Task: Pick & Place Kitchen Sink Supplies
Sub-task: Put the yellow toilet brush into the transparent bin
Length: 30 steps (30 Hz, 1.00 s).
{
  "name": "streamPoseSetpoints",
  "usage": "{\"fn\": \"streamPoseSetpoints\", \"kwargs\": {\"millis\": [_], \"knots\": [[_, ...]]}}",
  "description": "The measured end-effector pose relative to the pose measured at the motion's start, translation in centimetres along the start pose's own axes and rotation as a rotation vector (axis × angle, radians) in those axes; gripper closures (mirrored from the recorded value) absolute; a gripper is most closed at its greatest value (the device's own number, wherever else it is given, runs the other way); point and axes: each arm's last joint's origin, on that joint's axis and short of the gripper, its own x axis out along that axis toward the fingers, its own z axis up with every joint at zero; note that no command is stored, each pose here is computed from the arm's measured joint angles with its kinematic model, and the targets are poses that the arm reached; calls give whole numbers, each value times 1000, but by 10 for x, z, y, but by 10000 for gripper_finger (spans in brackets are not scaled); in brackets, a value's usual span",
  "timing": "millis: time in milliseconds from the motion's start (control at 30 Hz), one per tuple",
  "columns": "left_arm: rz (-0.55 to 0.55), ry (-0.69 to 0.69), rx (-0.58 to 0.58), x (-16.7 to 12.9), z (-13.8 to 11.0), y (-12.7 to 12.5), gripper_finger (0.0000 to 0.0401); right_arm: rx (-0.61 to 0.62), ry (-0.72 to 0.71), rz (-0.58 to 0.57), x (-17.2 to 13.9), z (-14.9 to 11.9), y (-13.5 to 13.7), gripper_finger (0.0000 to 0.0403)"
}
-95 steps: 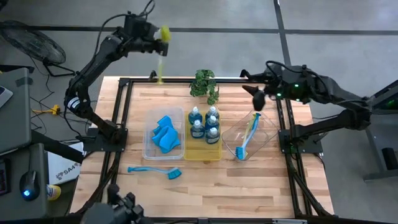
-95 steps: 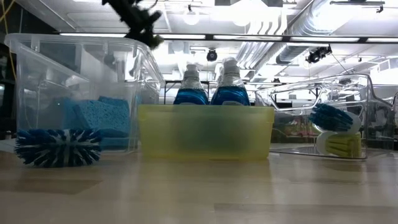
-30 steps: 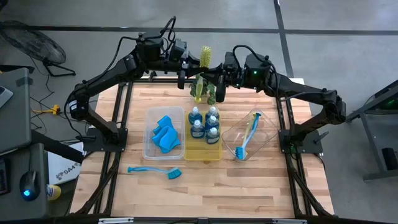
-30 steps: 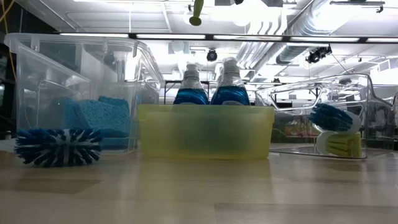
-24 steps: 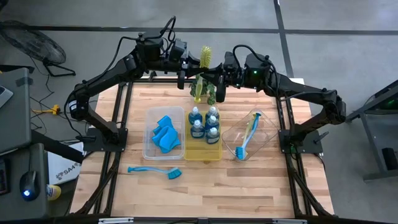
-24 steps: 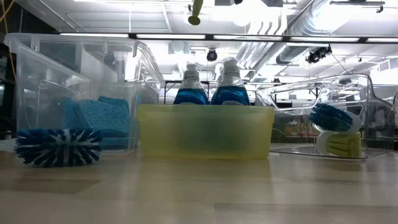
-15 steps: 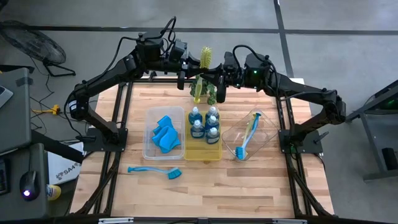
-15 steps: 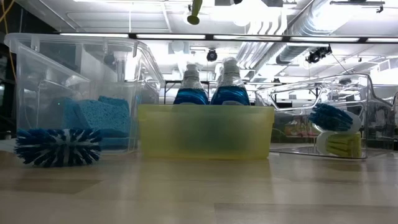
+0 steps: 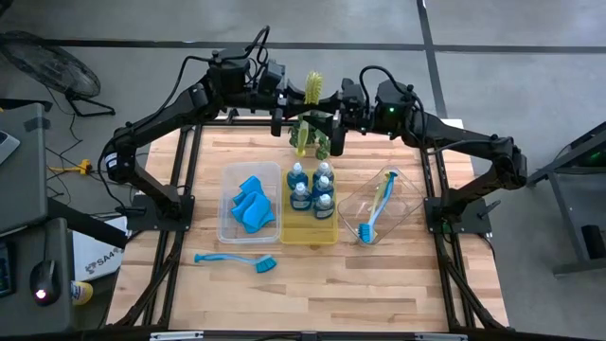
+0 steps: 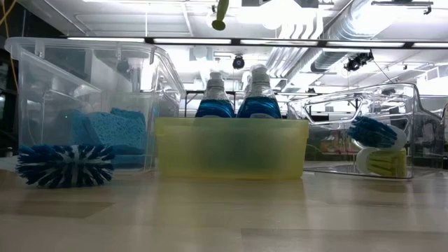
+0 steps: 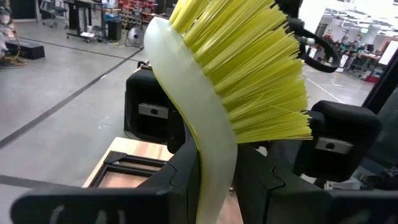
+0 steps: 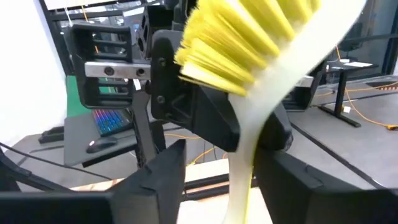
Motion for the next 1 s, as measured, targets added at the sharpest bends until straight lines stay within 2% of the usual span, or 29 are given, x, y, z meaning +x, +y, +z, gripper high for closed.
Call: {"fn": "streamPoseSetpoints", "kwargs": {"millis": [100,233,433,700,1000], "knots": [[6,-2,0,0,0,0,330,5,-3,6,0,0,0,214],[8,-3,1,0,0,0,330,8,1,11,4,-3,-1,224],[-5,0,-1,0,0,0,330,20,43,29,19,-17,-3,280],[-8,-3,-5,0,0,0,330,4,37,25,20,-18,-6,370],[-3,6,-7,0,-1,0,329,9,54,-12,20,-19,-9,370]]}}
